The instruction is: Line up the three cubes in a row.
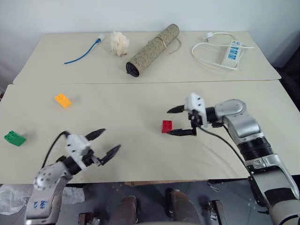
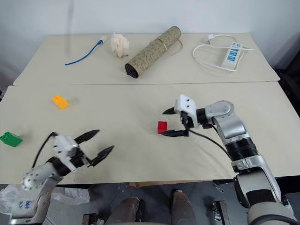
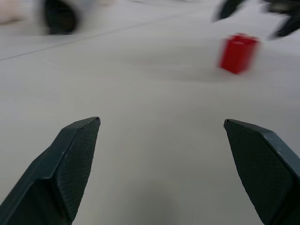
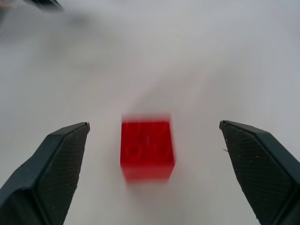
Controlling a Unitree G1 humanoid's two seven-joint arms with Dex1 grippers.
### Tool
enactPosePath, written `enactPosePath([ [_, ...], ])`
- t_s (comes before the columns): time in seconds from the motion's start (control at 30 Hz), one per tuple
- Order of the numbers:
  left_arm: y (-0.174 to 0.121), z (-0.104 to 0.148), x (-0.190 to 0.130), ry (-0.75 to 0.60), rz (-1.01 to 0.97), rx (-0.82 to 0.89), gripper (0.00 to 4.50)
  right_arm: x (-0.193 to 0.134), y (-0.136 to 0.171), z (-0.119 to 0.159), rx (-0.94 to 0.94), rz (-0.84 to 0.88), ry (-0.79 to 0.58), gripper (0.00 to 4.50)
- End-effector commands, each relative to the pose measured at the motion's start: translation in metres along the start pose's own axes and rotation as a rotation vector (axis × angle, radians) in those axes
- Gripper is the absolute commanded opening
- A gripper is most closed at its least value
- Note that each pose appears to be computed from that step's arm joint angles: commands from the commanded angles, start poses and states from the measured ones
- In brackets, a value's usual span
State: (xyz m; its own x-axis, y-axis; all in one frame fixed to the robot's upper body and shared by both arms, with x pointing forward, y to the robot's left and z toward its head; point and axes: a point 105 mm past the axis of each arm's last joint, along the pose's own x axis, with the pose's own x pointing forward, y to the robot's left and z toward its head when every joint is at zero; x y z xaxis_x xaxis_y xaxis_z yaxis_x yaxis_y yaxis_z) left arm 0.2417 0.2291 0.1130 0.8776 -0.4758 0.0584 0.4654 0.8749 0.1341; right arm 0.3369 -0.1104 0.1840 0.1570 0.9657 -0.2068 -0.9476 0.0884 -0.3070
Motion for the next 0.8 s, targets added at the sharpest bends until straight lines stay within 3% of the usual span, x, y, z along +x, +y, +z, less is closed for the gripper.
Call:
enactPosePath([
  [0.03, 0.036, 0.010, -0.050, -0.052, 0.328, 0.020, 4.50, -0.016, 0.009, 0.011, -0.074, -0.013, -0.151, 4.48],
  [0.23, 0.053, -0.001, -0.129, -0.066, 0.774, -0.043, 4.50, -0.016, 0.032, 0.001, -0.121, -0.070, -0.306, 4.48],
  [0.43, 0.059, -0.017, -0.173, -0.073, 1.071, -0.087, 4.50, -0.006, 0.045, -0.001, -0.051, -0.071, -0.393, 4.48],
  [0.6, 0.071, -0.012, -0.148, -0.111, 1.125, -0.098, 4.50, -0.004, 0.042, 0.004, -0.072, -0.079, -0.412, 4.48],
  [0.8, 0.096, 0.003, -0.125, -0.209, 1.359, -0.205, 4.50, -0.002, 0.043, 0.010, -0.085, -0.044, -0.425, 4.48],
])
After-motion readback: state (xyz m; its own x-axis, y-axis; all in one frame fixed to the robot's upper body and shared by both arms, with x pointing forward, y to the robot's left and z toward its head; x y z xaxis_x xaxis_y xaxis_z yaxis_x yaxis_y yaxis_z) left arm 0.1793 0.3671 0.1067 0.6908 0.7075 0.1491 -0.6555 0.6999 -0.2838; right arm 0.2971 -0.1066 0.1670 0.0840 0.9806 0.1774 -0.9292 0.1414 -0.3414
